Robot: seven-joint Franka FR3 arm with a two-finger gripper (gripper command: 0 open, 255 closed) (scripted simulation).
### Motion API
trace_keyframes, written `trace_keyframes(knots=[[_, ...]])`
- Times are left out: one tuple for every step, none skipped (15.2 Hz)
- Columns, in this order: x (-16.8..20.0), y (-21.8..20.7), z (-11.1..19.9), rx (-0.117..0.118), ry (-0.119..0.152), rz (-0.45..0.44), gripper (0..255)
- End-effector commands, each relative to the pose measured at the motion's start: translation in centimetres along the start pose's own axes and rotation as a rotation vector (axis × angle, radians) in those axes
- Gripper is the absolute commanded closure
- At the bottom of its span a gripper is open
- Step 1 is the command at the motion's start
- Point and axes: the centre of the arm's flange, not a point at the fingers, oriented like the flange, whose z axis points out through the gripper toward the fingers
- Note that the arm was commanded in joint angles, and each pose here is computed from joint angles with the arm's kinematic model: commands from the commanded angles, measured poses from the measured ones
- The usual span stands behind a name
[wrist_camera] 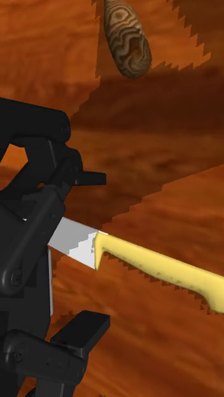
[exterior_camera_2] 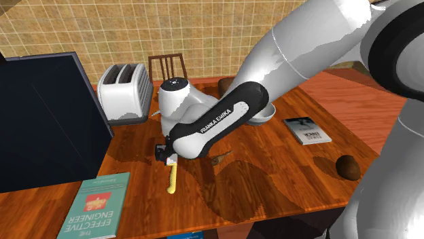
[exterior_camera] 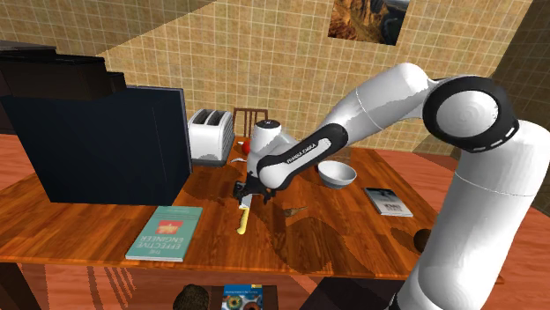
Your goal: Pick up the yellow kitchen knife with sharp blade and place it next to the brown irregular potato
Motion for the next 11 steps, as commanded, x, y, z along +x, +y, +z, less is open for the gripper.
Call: trace_keyframes(knots=[[1.4, -1.2, 1.7, 0.005, 0.016, 0.051, 0], [1.5, -1.2, 1.7, 0.005, 0.017, 0.053, 0], [1.5, -1.2, 2.3, 0.005, 0.017, 0.053, 0], [1.5, -1.2, 2.8, 0.005, 0.017, 0.053, 0], [1.5, -1.2, 3.3, 0.005, 0.017, 0.053, 0], [1.5, -1.2, 3.8, 0.005, 0.017, 0.053, 0], [1.5, -1.2, 4.4, 0.005, 0.017, 0.053, 0], [1.5, -1.2, 4.9, 0.005, 0.017, 0.053, 0], [1.6, -1.2, 5.7, 0.005, 0.017, 0.053, 0], [1.5, -1.2, 5.7, 0.005, 0.017, 0.053, 0], [1.6, -1.2, 5.7, 0.005, 0.017, 0.053, 0]])
